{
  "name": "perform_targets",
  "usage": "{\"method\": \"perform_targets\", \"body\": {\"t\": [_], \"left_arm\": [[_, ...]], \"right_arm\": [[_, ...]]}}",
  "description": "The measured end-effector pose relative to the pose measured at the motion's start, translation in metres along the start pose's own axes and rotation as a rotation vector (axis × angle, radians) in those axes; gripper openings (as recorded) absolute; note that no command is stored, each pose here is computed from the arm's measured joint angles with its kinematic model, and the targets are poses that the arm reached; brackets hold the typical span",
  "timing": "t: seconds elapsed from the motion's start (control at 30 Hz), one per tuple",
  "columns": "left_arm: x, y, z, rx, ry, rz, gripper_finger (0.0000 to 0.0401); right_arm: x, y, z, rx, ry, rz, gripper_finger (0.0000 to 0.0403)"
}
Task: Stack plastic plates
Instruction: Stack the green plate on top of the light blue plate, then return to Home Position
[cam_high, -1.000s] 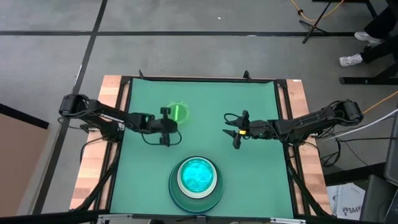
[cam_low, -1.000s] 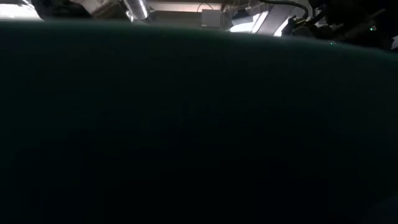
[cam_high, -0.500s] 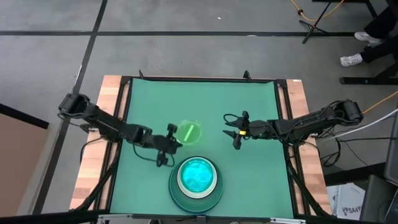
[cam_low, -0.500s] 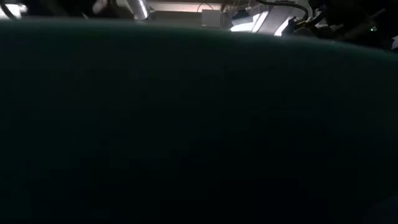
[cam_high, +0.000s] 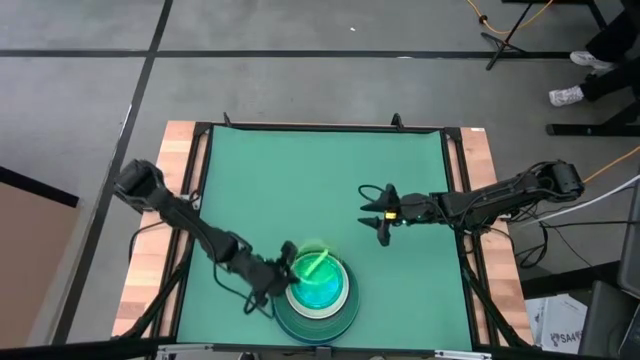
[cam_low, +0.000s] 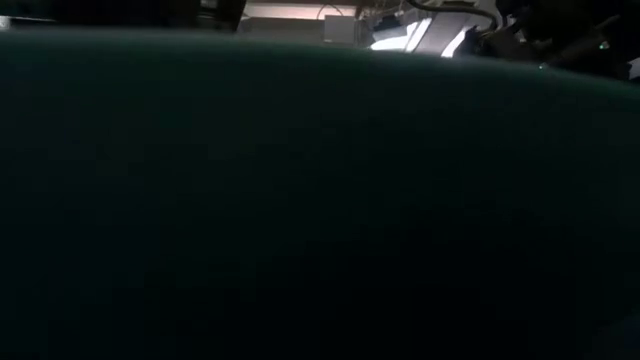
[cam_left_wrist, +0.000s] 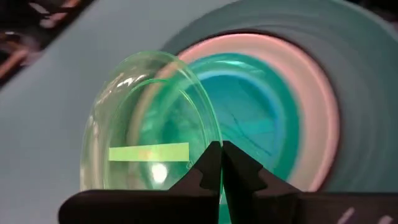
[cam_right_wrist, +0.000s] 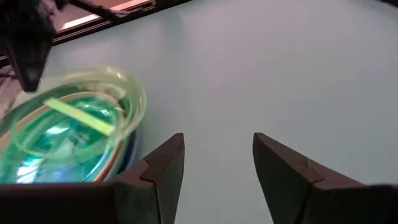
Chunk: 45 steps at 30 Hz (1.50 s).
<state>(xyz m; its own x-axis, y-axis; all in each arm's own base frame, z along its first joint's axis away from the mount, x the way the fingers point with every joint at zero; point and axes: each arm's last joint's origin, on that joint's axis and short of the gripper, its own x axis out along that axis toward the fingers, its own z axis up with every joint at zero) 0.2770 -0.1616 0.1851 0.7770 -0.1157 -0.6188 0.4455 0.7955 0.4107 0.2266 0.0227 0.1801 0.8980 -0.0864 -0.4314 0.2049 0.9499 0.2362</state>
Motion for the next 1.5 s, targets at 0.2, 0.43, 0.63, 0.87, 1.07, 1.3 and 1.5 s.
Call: {"method": "perform_targets", "body": {"t": [0.2,0.43,0.63,0.87,1.07,1.3,1.5], "left_arm": [[0.018,-0.022,0.016,-0.012,-0.01,-0.072,0.0001],[0.02,-0.033,0.018,-0.084,-0.007,-0.151,0.0012],[0.021,-0.032,0.018,-0.142,0.0,-0.124,0.0056],[-0.003,-0.021,0.024,-0.176,0.005,-0.125,0.0106],[-0.041,-0.002,0.024,-0.195,0.011,-0.08,0.011],[-0.066,0.035,-0.024,-0.239,-0.073,0.017,0.011],[-0.078,0.066,-0.088,-0.345,-0.189,0.147,0.011]], "right_arm": [[0.0,0.002,-0.001,0.0,0.022,0.061,0.0184],[0.0,0.002,-0.001,-0.028,0.026,0.081,0.0184],[0.0,0.0,0.0,-0.006,-0.001,0.004,0.0184],[0.0,0.0,0.0,0.006,-0.001,-0.001,0.0184],[0.0,-0.001,0.002,-0.013,-0.027,-0.028,0.0184],[0.0,0.001,0.01,-0.082,-0.109,-0.008,0.0184],[0.002,-0.017,0.018,-0.097,-0.114,-0.002,0.0184]]}}
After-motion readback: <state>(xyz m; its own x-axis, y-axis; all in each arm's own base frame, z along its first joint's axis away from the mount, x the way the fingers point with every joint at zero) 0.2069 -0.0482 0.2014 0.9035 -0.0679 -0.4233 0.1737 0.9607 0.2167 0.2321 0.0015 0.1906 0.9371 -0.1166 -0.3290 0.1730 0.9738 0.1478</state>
